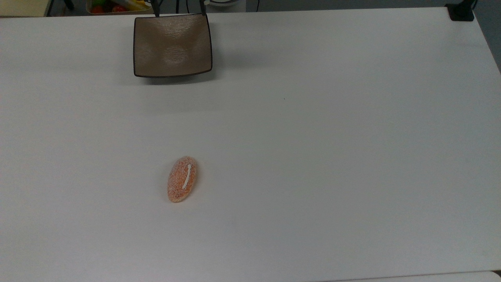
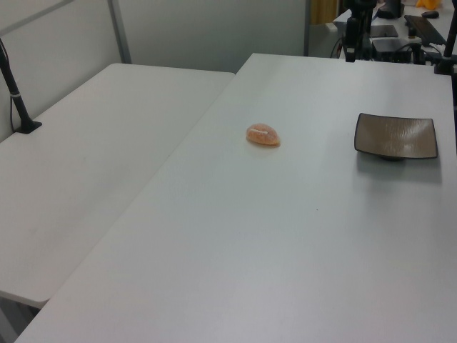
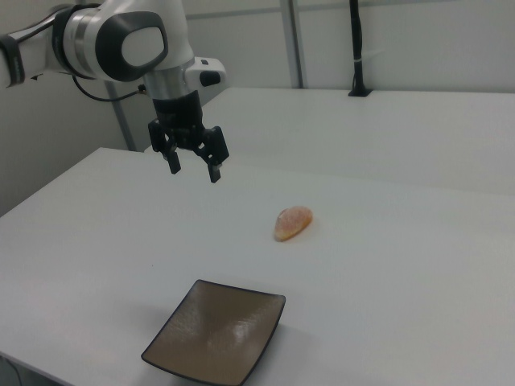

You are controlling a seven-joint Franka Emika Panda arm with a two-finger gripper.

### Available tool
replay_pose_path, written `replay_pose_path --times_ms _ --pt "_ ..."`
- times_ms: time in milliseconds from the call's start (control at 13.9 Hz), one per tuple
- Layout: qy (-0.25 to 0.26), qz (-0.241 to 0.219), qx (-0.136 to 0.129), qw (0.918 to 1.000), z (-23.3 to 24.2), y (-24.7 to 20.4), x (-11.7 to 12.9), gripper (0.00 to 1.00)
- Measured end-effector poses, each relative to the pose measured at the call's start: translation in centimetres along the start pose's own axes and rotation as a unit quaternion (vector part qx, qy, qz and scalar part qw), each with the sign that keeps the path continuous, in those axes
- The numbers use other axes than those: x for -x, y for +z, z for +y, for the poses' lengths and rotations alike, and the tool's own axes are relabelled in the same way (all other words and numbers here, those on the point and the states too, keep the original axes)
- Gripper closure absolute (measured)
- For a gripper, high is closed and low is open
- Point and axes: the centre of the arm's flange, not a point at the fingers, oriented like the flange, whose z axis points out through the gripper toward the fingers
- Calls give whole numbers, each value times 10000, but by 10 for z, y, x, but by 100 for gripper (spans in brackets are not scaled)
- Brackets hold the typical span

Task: Bread is placed on a ceramic plate

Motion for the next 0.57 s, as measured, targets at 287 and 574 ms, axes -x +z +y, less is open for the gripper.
replay_pose_path --times_ms 287,574 --pt "-27 -46 7 10000 -4 9 -5 0" --pt "-32 -56 11 10000 -4 12 -7 0"
